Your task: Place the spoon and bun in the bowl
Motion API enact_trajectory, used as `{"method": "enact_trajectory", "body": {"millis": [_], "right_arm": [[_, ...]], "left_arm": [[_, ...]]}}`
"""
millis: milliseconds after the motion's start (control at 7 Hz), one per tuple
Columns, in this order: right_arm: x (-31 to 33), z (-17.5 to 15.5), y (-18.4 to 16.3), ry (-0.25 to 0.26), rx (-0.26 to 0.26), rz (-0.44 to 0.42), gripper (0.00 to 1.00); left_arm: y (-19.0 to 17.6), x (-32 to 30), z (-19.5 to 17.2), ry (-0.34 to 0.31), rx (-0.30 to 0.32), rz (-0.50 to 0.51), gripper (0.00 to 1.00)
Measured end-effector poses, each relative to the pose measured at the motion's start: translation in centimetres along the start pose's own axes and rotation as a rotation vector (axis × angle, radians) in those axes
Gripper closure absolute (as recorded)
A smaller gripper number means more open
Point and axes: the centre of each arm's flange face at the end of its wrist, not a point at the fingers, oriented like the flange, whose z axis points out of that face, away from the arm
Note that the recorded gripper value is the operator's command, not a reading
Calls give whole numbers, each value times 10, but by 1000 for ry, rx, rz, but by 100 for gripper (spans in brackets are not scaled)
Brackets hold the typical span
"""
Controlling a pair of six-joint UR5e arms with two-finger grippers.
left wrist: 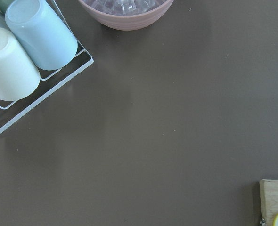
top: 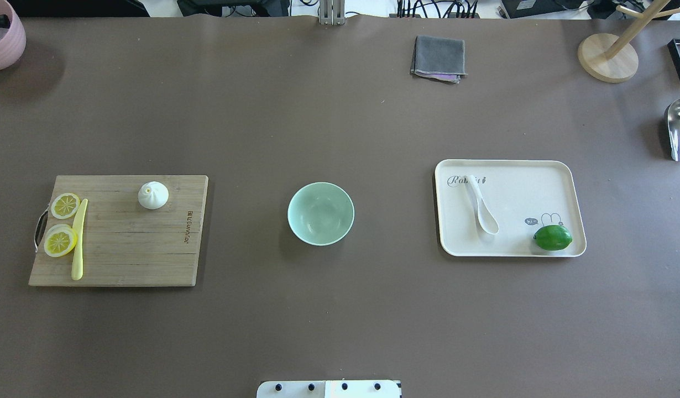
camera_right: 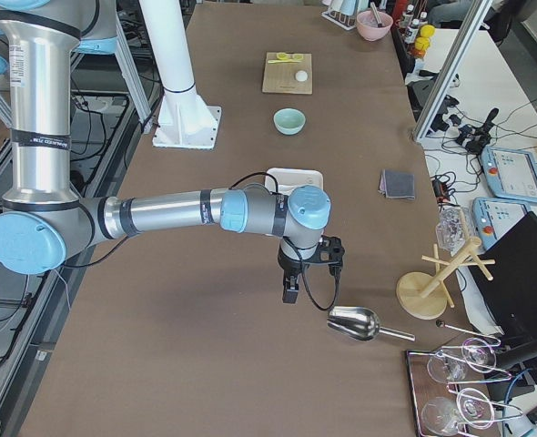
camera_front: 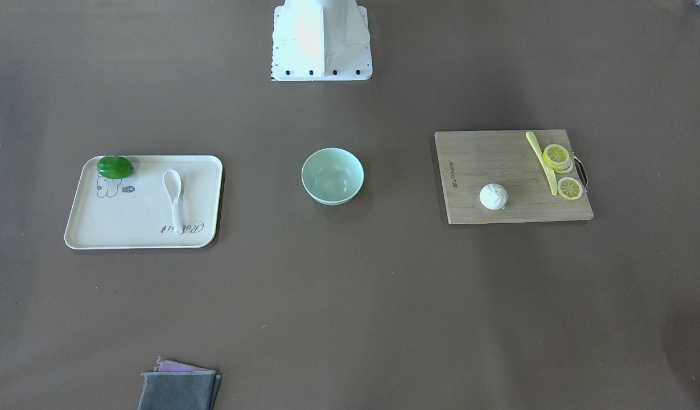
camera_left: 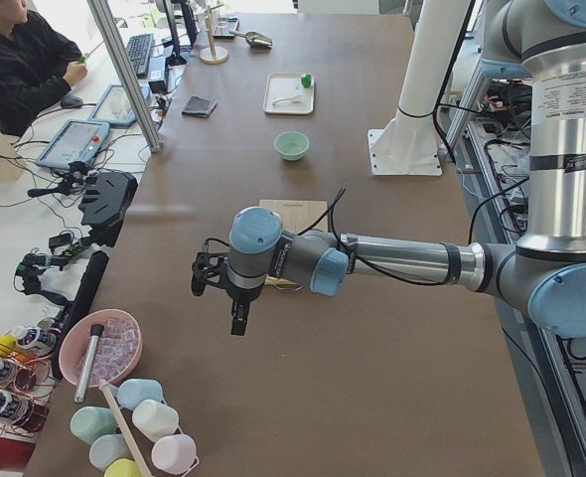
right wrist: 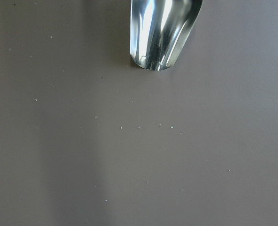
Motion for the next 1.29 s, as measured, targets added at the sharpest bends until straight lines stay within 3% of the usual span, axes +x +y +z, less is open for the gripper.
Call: {"method": "enact_trajectory", "body": {"millis": [714, 1000, 1286], "right_arm": [[-3, -4, -1, 1, 10, -7, 0], [-31, -19, -12, 3, 84, -101, 0], [-80, -9, -29, -3, 139, -245, 0]], "left_arm": [[-2, 3, -2, 1, 6, 6, 2], [-14, 23, -9, 23, 26, 48, 2], [-29, 87, 5, 89, 29, 188, 2]]}}
